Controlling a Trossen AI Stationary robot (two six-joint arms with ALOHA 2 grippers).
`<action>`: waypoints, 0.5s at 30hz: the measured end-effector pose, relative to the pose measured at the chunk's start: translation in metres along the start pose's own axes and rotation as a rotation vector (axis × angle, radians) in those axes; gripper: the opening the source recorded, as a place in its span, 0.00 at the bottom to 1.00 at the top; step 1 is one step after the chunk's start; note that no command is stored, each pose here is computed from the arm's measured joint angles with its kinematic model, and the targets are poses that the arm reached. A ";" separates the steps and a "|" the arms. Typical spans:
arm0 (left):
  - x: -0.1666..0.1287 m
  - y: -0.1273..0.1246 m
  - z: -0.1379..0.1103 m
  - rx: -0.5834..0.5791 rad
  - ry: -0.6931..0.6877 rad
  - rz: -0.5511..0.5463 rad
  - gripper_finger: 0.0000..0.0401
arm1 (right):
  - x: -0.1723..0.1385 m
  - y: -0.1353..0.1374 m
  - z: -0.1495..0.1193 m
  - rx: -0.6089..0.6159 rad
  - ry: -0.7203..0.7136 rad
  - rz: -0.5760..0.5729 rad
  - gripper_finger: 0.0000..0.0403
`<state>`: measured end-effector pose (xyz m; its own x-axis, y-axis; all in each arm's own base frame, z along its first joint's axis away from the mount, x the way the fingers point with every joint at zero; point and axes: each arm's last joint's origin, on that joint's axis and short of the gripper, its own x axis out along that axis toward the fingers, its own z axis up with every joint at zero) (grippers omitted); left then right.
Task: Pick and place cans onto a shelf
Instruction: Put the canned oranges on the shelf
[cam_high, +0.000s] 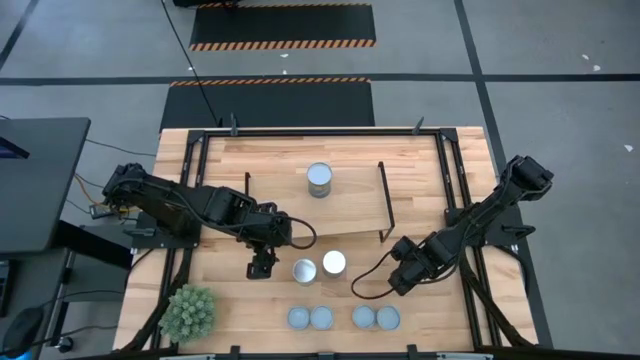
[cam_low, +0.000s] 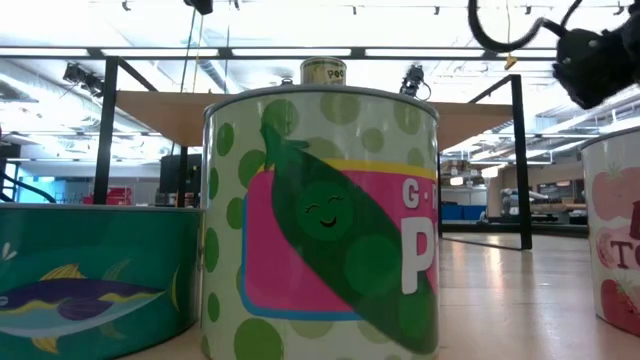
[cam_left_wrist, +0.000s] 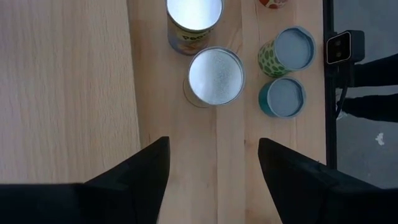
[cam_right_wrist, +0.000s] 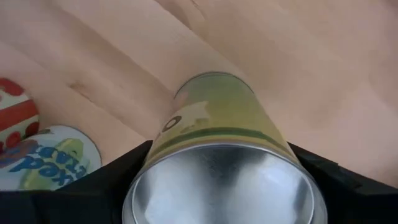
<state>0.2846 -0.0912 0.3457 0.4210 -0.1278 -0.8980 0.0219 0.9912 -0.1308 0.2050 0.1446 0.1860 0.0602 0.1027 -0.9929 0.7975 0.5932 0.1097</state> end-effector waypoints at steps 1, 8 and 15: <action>0.000 0.000 0.000 -0.003 0.000 0.000 0.62 | -0.002 0.001 0.002 -0.037 -0.004 0.000 0.78; -0.003 0.000 0.000 0.013 -0.011 -0.006 0.62 | -0.030 0.019 0.009 -0.311 0.021 0.085 0.78; -0.008 0.006 -0.001 0.001 -0.020 0.000 0.62 | -0.075 0.039 0.009 -0.587 -0.017 0.190 0.78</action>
<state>0.2807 -0.0839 0.3518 0.4387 -0.1275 -0.8895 0.0226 0.9911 -0.1309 0.2372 0.1526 0.2641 0.1822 0.2396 -0.9536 0.3091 0.9067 0.2869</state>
